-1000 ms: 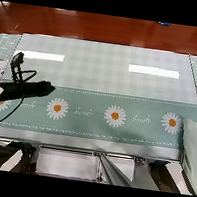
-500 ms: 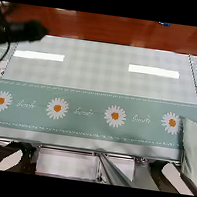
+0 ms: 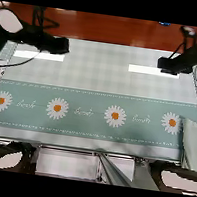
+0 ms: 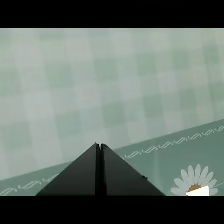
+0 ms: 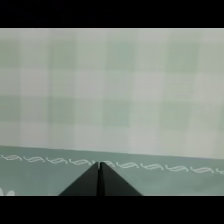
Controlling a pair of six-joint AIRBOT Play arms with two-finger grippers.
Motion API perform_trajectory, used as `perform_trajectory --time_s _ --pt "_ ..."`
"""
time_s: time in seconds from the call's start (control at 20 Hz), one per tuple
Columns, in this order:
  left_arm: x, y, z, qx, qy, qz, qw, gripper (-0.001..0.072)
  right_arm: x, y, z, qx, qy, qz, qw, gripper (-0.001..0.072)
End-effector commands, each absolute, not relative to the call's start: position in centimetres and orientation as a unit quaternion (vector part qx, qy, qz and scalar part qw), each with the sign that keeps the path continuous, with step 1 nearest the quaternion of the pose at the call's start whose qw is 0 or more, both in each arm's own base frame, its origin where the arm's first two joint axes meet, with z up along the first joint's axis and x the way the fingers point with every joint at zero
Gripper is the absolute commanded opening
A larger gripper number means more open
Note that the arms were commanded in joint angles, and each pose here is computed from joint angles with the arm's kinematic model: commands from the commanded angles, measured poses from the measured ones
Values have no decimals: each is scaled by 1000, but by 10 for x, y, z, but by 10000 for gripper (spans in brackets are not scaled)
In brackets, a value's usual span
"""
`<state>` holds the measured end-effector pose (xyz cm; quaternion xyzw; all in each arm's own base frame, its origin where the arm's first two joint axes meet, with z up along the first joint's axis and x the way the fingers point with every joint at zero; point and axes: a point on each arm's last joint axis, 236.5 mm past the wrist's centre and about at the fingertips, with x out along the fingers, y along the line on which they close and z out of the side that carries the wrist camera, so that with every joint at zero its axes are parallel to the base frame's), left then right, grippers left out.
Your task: Fold the shirts.
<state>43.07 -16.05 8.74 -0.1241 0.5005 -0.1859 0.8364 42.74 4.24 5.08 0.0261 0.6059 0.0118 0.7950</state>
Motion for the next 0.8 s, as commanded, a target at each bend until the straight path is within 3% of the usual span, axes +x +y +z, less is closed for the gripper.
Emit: perform_trajectory --time_s 0.0,0.75 --pt "414 -149 52 -128 557 -154 806 14 420 30 29 -20 638 -31 769 34" --pt "415 -150 47 -128 562 -154 803 14 420 30 29 -18 637 -32 770 35"
